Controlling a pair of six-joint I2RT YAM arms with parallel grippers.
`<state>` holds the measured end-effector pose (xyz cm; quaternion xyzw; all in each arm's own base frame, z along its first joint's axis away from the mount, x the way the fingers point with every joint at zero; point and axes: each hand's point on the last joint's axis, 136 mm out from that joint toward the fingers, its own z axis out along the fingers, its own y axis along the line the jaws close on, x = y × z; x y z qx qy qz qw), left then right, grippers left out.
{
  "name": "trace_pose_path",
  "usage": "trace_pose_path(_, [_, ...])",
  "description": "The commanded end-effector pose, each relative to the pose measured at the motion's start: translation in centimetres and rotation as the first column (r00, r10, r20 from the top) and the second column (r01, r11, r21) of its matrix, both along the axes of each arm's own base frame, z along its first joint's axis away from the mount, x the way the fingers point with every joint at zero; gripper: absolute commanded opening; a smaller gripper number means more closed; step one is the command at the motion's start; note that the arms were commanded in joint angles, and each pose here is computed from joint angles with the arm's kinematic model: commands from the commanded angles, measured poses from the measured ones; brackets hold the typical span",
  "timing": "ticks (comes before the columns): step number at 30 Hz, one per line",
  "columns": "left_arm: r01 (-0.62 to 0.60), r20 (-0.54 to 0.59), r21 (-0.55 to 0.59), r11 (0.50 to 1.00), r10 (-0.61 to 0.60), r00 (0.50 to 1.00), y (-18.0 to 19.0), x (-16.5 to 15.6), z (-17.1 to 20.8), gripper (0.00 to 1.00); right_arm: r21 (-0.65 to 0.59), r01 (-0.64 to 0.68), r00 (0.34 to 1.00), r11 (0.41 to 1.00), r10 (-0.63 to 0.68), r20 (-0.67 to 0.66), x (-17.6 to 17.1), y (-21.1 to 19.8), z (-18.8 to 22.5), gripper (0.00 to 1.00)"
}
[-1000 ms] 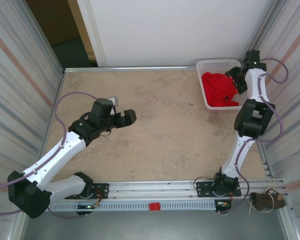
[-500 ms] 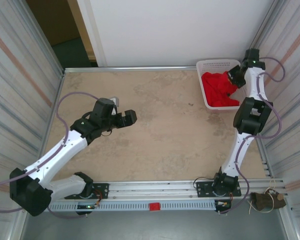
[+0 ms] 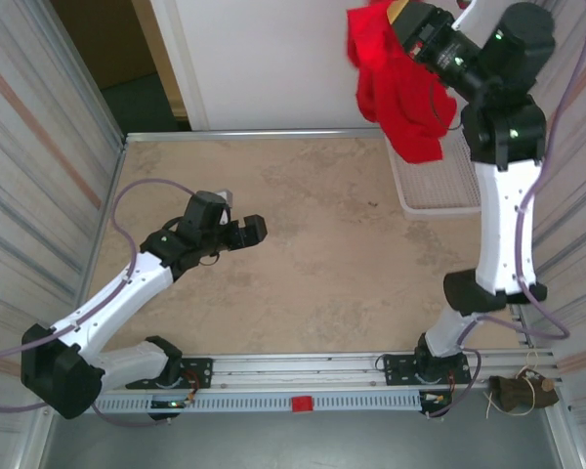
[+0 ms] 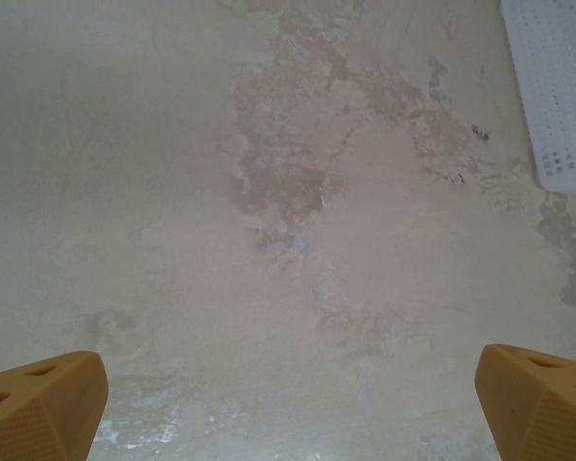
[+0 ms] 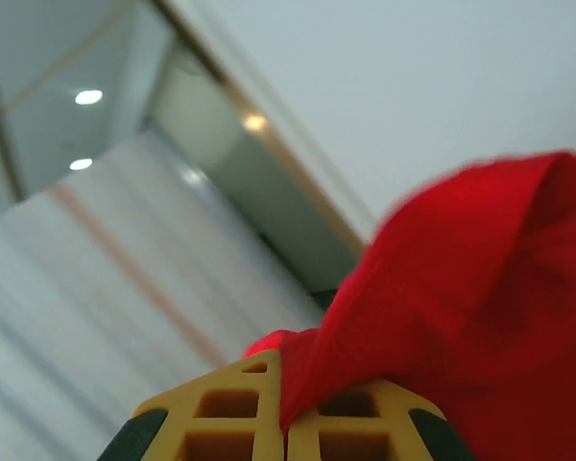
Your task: Fold the inside-out t-shirt
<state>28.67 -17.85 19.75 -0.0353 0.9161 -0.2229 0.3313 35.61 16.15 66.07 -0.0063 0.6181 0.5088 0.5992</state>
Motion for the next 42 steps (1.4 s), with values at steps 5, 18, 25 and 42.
trace_pose_path(5, [-0.176, 0.118, 0.088, 0.98, 0.165, 0.979, 5.0, -0.8, 2.2, 0.99, 0.002, -0.193, 0.948, 0.981, 0.187, -0.258, 5.8, 8.4, -11.0, 0.0])
trace_pose_path(18, [-0.191, 0.108, 0.094, 0.977, 0.18, 0.978, 6.9, -3.4, 2.1, 0.99, -0.389, -0.068, 0.65, 0.919, -0.255, -0.716, 16.2, 4.3, -48.6, 0.0])
trace_pose_path(25, [-0.163, 0.076, 0.104, 0.981, 0.156, 0.985, 6.1, -2.9, 0.8, 0.99, -0.573, 0.058, 0.561, 0.818, -0.501, -0.659, 16.3, -4.5, -50.9, 0.0])
trace_pose_path(42, [-0.028, -0.177, 0.311, 0.95, 0.087, 0.98, 2.4, 0.2, -11.3, 0.99, -0.483, 0.084, 0.476, 0.871, -0.461, -0.749, 14.7, -11.3, -51.7, 0.46])
